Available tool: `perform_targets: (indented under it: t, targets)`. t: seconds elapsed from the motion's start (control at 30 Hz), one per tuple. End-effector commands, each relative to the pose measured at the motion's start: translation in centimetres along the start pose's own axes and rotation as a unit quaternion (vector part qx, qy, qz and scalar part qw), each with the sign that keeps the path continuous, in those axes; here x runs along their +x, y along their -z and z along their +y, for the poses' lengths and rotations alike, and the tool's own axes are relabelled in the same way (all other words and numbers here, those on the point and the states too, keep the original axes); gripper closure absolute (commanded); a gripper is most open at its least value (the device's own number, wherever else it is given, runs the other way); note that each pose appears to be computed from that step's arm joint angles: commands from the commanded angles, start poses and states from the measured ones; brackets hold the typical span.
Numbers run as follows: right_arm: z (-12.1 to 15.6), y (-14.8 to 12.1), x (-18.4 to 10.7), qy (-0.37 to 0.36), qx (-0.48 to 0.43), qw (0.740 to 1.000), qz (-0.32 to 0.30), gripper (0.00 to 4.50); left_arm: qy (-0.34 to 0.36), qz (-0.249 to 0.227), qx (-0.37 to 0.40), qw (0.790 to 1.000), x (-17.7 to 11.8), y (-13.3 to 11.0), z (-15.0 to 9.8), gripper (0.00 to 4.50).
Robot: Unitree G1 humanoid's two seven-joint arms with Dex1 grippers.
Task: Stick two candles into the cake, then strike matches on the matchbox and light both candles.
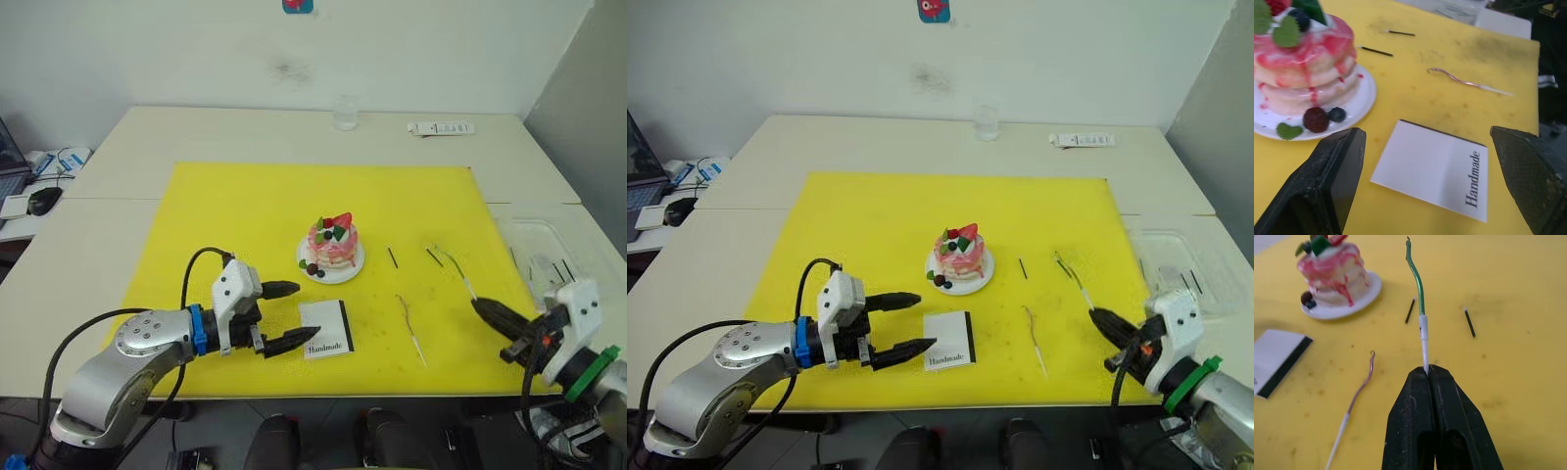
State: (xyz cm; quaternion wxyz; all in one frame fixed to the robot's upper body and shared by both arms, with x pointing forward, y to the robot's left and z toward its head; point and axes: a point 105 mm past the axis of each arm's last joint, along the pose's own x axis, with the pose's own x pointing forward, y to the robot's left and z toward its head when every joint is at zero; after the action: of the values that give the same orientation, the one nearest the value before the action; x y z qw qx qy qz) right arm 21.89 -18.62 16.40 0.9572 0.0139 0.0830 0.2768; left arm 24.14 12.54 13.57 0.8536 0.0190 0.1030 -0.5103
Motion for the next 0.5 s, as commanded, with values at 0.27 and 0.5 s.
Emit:
perform_targets:
  t: [0.27,0.5]
  targets:
    - [6.7,-6.6,4.0,-0.234,0.098,0.965,-0.073,4.47,0.103,-0.137,-0.176,0.969,2.5,-5.9,-3.7,0.00]
    - [8.2,-8.4,4.9,-0.286,0.171,0.940,-0.078,4.47,0.112,-0.234,-0.257,0.931,3.7,-9.3,-3.9,0.00]
